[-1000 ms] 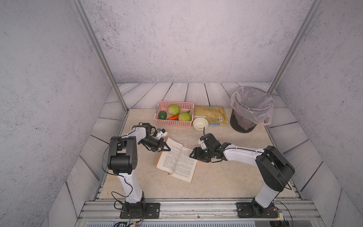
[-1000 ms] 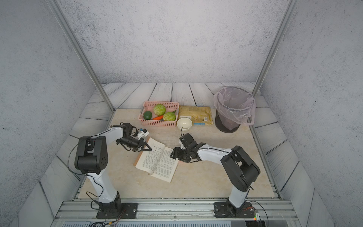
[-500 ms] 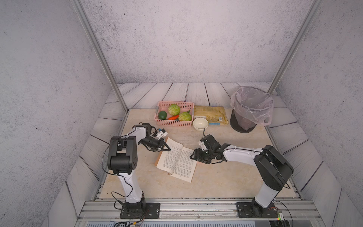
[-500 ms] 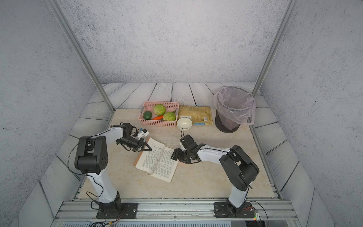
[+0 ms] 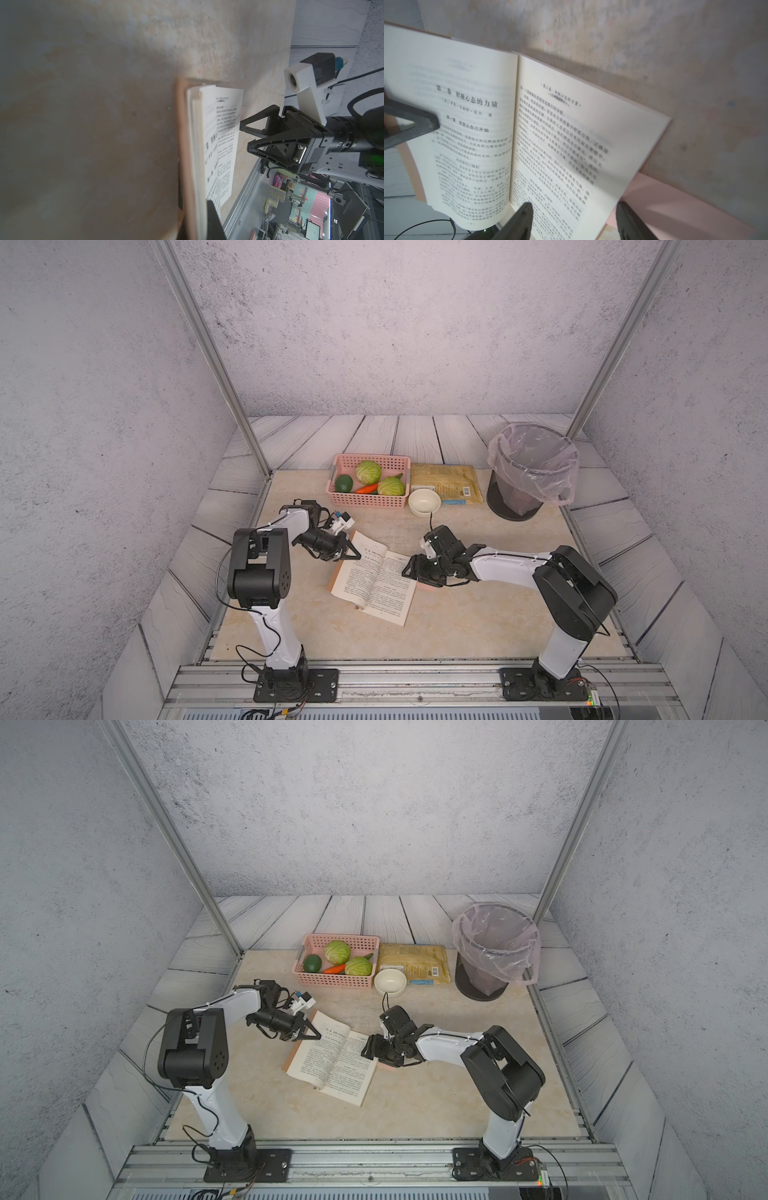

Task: Peel off the used sticky note
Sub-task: Turn the page of the book at the center of the board.

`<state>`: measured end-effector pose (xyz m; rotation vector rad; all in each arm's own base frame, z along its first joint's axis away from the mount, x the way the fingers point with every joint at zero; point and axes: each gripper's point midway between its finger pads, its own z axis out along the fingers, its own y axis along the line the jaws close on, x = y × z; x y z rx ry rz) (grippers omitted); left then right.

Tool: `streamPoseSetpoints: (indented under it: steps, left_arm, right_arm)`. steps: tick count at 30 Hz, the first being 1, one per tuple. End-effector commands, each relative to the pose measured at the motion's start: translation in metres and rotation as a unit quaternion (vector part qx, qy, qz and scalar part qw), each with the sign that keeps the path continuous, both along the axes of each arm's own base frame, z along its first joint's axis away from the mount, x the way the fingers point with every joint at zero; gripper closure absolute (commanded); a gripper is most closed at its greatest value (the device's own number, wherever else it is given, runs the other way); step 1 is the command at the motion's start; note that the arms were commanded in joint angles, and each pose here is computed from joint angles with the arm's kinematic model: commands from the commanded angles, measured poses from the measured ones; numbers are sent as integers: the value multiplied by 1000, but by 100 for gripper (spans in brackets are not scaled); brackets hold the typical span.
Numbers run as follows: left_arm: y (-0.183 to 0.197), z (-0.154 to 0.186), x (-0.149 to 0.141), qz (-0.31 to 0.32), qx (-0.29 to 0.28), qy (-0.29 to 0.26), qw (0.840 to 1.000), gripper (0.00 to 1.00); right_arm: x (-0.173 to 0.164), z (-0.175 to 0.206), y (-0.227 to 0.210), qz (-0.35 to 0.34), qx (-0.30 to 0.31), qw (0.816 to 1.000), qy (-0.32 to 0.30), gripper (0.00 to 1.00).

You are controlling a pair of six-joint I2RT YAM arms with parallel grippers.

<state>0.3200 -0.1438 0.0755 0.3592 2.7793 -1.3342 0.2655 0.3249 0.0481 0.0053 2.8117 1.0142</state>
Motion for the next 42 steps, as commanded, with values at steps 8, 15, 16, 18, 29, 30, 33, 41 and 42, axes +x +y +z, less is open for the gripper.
streamPoseSetpoints:
  steps: [8,15,16,18,29,30,33,41,42]
  left_arm:
    - [6,-9,-1,0,11,8,1000,100]
    - [6,-8,-1,0,10,8,1000,100]
    - [6,-9,-1,0,10,8,1000,100]
    - [6,-9,-1,0,10,8,1000,100]
    - [6,-8,-1,0,10,7,1000,100]
    - [5,-8,-1,-1,10,7,1000,100]
    - [6,-9,-1,0,9,9,1000,100]
    - [6,-9,-1,0,9,9,1000,100]
    - [5,-9,-1,0,9,9,1000,100]
  right_arm:
    - [3,0,7,2,4,1000,0,32]
    - [3,7,11,4,19,1000,-6,32]
    - [3,9,11,4,21,1000,-7,32]
    - [5,13,12,4,27,1000,-11,32]
    - [3,24,21,12,53,998,-17,32]
    - [2,26,22,14,56,998,-18,32]
    - [2,29,26,19,65,997,-22,32]
    - [-2,20,27,25,66,997,-17,32]
    - [-2,18,27,25,65,997,-15,32]
